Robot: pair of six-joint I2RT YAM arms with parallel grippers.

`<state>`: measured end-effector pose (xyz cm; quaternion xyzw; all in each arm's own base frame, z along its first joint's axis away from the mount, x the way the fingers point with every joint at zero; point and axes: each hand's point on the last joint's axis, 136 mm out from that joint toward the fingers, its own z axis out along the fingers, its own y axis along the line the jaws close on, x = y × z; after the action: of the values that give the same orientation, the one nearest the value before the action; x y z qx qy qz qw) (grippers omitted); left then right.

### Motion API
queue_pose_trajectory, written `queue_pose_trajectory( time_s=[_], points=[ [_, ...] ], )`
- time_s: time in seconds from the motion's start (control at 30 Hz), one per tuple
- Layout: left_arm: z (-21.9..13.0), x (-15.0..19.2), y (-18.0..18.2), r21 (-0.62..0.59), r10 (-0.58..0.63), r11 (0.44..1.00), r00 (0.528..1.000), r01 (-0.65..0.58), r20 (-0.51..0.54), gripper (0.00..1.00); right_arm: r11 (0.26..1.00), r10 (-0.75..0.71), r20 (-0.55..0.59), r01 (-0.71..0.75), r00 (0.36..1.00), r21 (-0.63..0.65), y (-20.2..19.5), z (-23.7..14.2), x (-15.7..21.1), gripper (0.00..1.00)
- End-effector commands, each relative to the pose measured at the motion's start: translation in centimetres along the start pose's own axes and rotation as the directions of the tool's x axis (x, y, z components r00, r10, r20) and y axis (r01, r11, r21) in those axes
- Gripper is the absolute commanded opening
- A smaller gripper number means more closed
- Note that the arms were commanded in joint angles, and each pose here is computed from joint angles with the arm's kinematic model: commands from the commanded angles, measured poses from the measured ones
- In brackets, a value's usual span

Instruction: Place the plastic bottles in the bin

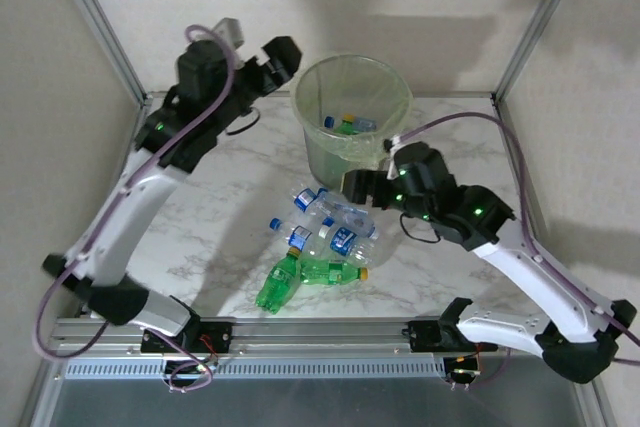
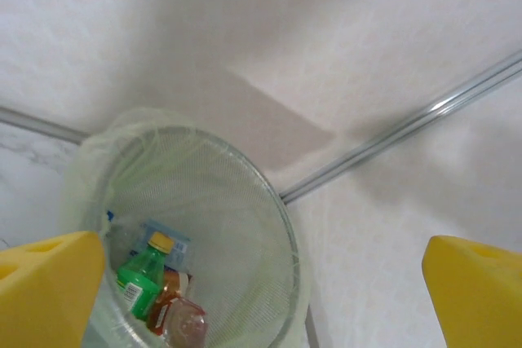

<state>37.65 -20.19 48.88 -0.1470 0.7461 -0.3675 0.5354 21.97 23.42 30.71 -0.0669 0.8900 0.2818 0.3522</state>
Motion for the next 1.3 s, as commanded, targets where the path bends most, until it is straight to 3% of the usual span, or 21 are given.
queue_pose_trajectory(
  time_s=[0.0,0.23,0.43,0.7,0.87,1.27],
  points=[
    [-0.8,-0.8,2.7,-0.071,0.038,0.997,0.997,-0.033,0.067,1.00,0.998,-0.051,-0.101,0.053,0.994,0.017,0.5,2.4,3.7,0.85],
    [-3.1,5.3,10.6,-0.290,0.108,0.946,0.984,-0.145,-0.142,0.97,0.968,-0.246,-0.337,0.246,0.909,-0.043,3.2,6.5,12.1,0.85],
    [-6.6,13.2,18.6,-0.428,0.066,0.871,0.921,-0.241,-0.384,0.93,0.937,-0.344,-0.439,0.336,0.830,-0.100,3.2,8.1,16.7,0.86],
    [-7.4,14.7,20.5,-0.463,0.026,0.860,0.924,-0.216,-0.382,0.91,0.867,-0.465,-0.525,0.487,0.713,-0.106,1.7,10.6,20.2,0.89],
    [-7.7,15.7,21.3,-0.473,-0.017,0.865,0.932,-0.168,-0.362,0.91,0.806,-0.502,-0.510,0.592,0.699,0.018,-0.6,12.6,19.7,0.87],
    [-7.6,15.9,21.7,-0.478,-0.031,0.866,0.938,-0.148,-0.345,0.90,0.770,-0.548,-0.575,0.635,0.607,-0.063,-1.3,14.0,23.4,0.85]
  ],
)
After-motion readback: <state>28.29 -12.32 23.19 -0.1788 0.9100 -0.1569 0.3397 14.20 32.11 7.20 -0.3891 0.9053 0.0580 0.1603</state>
